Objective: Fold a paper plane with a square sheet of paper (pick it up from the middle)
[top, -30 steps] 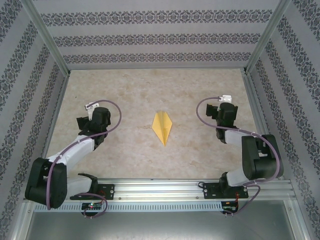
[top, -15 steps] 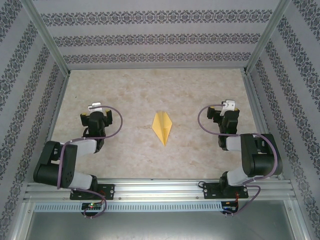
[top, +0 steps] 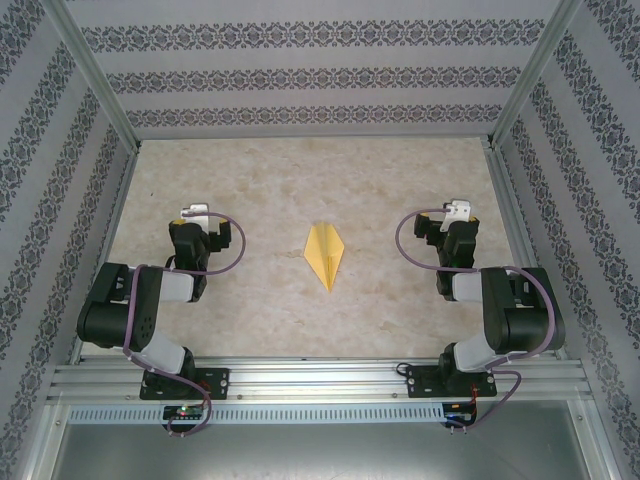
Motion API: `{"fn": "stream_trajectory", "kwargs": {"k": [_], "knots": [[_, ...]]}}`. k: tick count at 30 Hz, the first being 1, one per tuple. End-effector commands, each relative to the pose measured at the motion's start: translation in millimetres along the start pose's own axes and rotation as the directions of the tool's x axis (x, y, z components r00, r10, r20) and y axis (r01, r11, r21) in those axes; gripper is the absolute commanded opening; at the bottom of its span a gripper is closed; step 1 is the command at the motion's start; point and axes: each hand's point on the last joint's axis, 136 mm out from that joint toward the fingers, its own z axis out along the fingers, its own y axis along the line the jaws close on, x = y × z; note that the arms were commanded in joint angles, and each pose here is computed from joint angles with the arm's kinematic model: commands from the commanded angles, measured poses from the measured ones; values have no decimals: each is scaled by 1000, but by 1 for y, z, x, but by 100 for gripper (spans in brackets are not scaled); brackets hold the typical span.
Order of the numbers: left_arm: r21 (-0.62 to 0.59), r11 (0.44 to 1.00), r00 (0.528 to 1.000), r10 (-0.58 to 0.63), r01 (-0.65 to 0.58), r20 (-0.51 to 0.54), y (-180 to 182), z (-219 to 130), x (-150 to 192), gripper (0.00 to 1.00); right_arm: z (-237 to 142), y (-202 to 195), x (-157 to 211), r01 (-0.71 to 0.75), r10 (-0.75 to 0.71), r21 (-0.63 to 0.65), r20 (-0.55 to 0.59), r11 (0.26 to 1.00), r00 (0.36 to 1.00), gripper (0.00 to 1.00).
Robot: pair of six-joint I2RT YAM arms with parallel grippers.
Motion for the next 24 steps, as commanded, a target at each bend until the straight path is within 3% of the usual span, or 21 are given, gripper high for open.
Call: {"fn": "stream_trajectory", "kwargs": {"k": [1, 24], "knots": [[-3, 1000, 998, -1, 1, 61, -1, -2, -14, 100, 0, 4, -21, -6, 8, -19, 67, 1000, 998, 98], [47, 999, 998, 9, -12, 54, -9, 0, -14, 100, 0, 5, -22, -8, 9, -19, 69, 1000, 998, 98]]}}
